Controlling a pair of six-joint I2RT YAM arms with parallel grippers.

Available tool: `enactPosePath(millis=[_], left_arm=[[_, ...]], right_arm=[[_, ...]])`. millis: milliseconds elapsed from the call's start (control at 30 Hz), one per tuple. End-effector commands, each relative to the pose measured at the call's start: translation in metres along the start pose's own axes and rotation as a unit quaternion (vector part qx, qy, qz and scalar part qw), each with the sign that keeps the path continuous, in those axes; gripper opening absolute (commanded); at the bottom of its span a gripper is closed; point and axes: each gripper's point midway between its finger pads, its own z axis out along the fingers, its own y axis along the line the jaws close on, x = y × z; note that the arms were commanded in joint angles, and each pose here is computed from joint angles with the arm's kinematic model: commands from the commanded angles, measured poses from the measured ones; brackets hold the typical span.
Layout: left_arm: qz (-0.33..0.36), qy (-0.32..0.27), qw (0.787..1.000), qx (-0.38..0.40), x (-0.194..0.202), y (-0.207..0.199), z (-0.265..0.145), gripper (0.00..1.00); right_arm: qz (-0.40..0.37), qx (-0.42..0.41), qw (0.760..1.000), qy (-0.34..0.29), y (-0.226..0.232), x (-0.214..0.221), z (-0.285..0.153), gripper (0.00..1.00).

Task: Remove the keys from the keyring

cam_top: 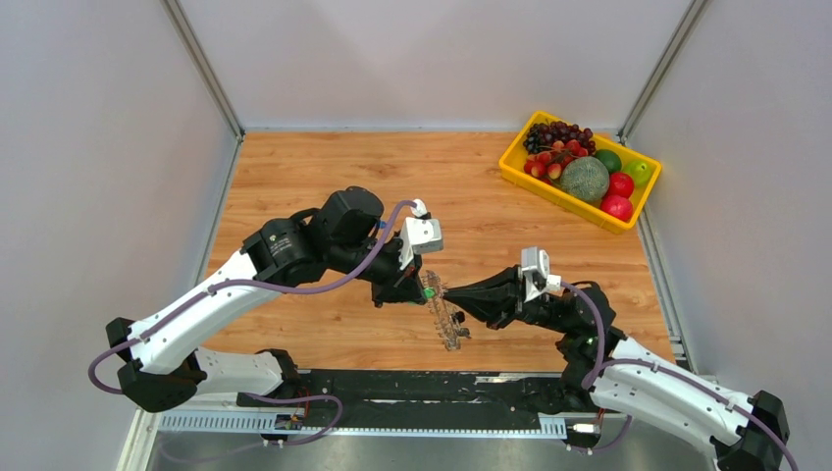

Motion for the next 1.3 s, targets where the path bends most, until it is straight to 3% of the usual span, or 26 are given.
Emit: enactPosePath(millis=[0, 100, 167, 267, 400, 600, 867, 1267], left_arm=[[0.021, -0.027, 0.999, 0.011, -0.013, -0.008, -0.009, 0.0], [0.017, -0.024, 0.999, 0.013, -0.01, -0.009, -0.008, 0.0], [0.017, -0.024, 1.0, 0.01, -0.009, -0.008, -0.009, 0.0], [0.019, -0.027, 0.999, 0.006, -0.01, -0.008, -0.011, 0.0], [0.021, -0.029, 0.999, 0.005, -0.012, -0.008, -0.013, 0.0], [0.021, -0.026, 0.999, 0.007, -0.011, -0.009, -0.013, 0.0], [0.02, -0.026, 0.999, 0.01, -0.012, -0.01, -0.012, 0.0], [0.019, -0.026, 0.999, 0.013, -0.012, -0.011, -0.012, 0.0]], right_arm=[[0.031, 0.02, 0.994, -0.099, 0.0, -0.034, -0.006, 0.0], [0.039, 0.021, 0.992, -0.119, 0.0, -0.035, -0.011, 0.0], [0.035, 0.02, 0.995, -0.096, 0.0, -0.028, -0.008, 0.0], [0.036, 0.03, 0.998, -0.044, -0.005, -0.014, -0.003, 0.2], [0.025, 0.033, 0.999, -0.011, -0.006, -0.003, -0.006, 0.36], [-0.025, 0.024, 0.999, 0.013, -0.004, -0.007, -0.007, 0.49], [-0.055, -0.023, 0.997, 0.048, 0.004, -0.012, 0.009, 0.55], [-0.06, -0.062, 0.994, 0.074, 0.007, -0.005, 0.024, 0.47]])
